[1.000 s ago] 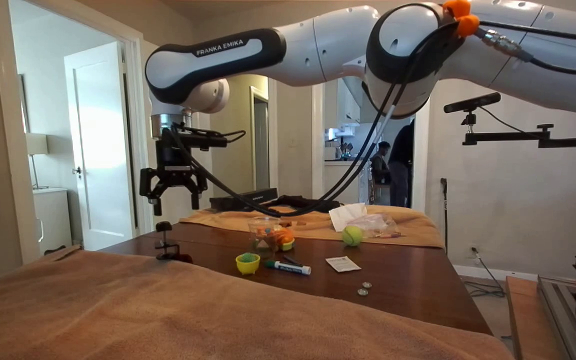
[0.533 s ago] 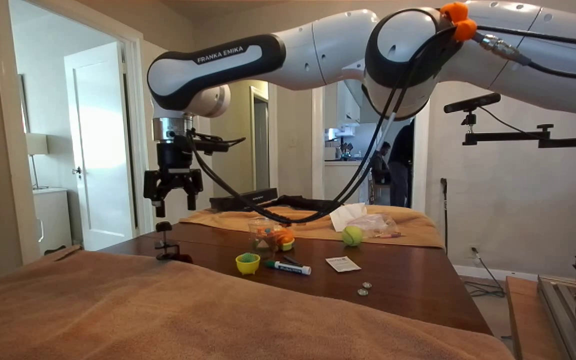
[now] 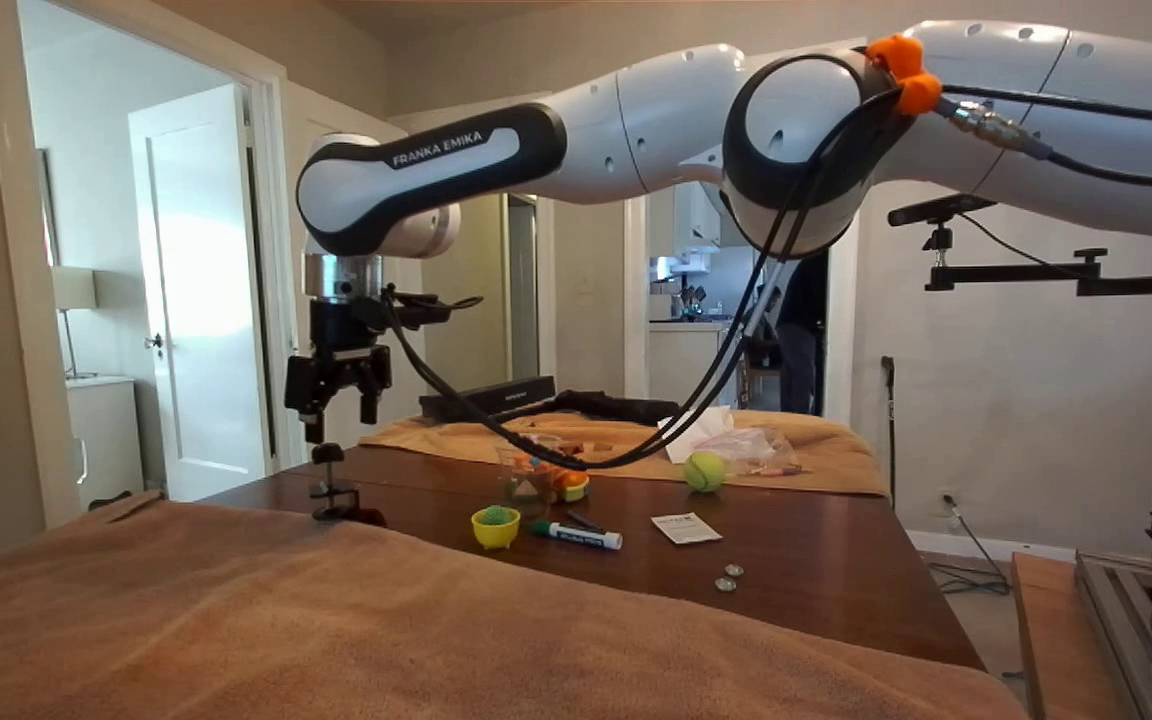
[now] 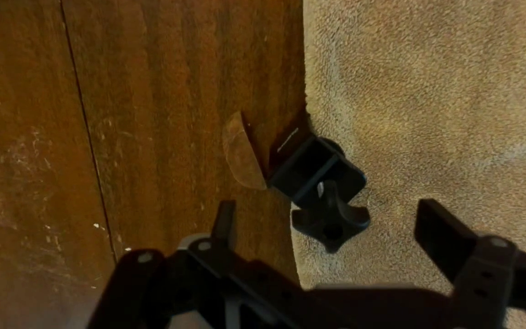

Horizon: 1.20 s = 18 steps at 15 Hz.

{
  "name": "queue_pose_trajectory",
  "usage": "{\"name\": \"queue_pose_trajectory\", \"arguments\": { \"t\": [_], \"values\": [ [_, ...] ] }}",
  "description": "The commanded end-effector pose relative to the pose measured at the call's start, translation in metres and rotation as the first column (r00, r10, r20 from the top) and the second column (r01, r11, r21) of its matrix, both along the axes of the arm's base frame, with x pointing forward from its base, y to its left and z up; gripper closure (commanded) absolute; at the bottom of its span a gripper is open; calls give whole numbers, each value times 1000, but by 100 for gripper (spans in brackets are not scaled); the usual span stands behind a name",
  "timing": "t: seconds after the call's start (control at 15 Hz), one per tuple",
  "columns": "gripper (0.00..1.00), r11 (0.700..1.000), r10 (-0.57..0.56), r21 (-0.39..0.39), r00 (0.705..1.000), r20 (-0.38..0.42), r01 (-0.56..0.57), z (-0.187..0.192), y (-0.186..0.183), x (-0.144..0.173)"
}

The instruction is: Rotate the black clamp.

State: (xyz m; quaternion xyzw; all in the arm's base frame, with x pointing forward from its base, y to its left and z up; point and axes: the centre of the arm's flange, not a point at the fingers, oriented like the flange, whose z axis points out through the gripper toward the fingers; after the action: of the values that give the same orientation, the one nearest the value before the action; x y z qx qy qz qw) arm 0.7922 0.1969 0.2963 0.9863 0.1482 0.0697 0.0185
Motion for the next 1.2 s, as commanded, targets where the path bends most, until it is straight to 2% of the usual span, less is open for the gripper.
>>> {"name": "queue_pose_trajectory", "arguments": {
  "t": [0.0,0.53,0.6,0.67,0.73,0.8,1.13],
  "values": [
    [0,1000,29,-2,999,43,-29,-2,12,38],
    [0,999,40,5,999,32,-41,-11,19,42],
    [3,999,42,5,999,30,-42,-12,20,42],
    [11,999,42,7,999,30,-42,-12,20,43],
    [27,999,42,6,999,28,-42,-14,20,43],
    [31,999,42,5,999,28,-42,-14,20,44],
    [67,999,38,5,999,32,-39,-13,18,47]
  ]
}}
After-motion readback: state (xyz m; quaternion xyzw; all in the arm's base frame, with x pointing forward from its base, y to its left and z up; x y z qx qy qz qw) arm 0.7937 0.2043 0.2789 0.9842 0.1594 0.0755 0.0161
